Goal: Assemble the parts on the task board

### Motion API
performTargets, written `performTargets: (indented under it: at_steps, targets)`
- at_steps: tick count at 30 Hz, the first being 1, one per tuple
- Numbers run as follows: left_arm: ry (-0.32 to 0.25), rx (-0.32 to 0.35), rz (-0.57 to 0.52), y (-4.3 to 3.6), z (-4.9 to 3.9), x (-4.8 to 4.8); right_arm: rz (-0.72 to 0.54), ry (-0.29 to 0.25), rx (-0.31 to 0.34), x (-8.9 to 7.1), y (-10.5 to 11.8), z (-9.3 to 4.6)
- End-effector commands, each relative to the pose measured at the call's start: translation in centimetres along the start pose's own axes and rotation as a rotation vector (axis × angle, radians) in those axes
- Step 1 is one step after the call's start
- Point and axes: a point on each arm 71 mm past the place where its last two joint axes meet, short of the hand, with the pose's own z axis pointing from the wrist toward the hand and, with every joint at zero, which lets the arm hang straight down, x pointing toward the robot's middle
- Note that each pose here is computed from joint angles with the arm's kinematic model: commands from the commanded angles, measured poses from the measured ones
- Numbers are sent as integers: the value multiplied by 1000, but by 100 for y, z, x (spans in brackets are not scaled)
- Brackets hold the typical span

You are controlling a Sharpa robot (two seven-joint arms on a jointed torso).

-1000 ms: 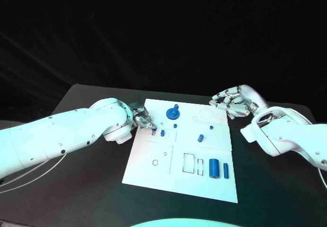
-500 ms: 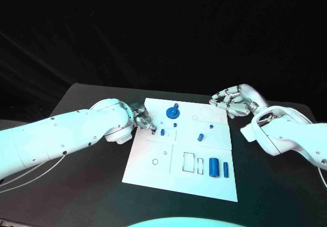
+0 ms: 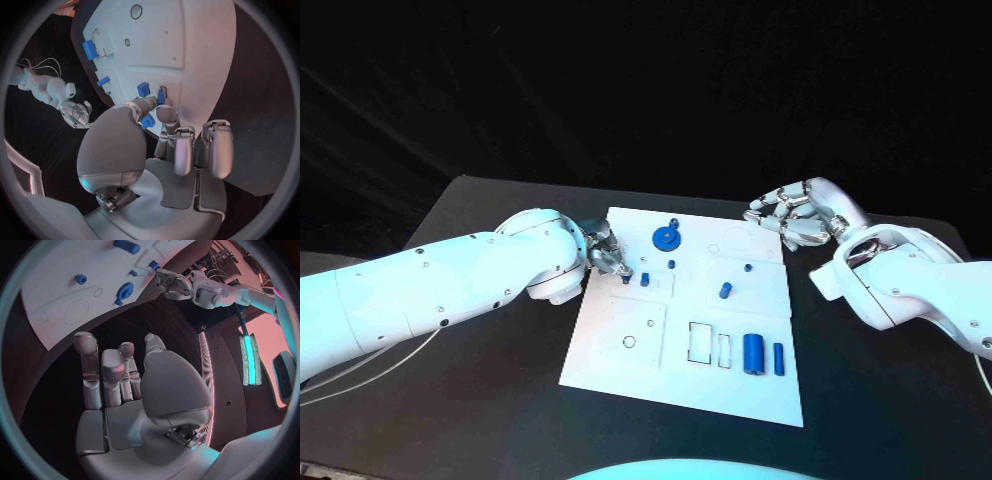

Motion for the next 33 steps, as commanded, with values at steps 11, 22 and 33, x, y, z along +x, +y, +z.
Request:
performTargets:
  at_steps: [11,22,33]
  targets:
    - [48,-27,53,31,-9,67,-9,8,-14,11,15,-5]
    - [57,-23,49,21,-20,81,-9,8,-15,12,16,-5]
    - [75,-34,32,10,-4,97,-8,9,-16,16,20,-4]
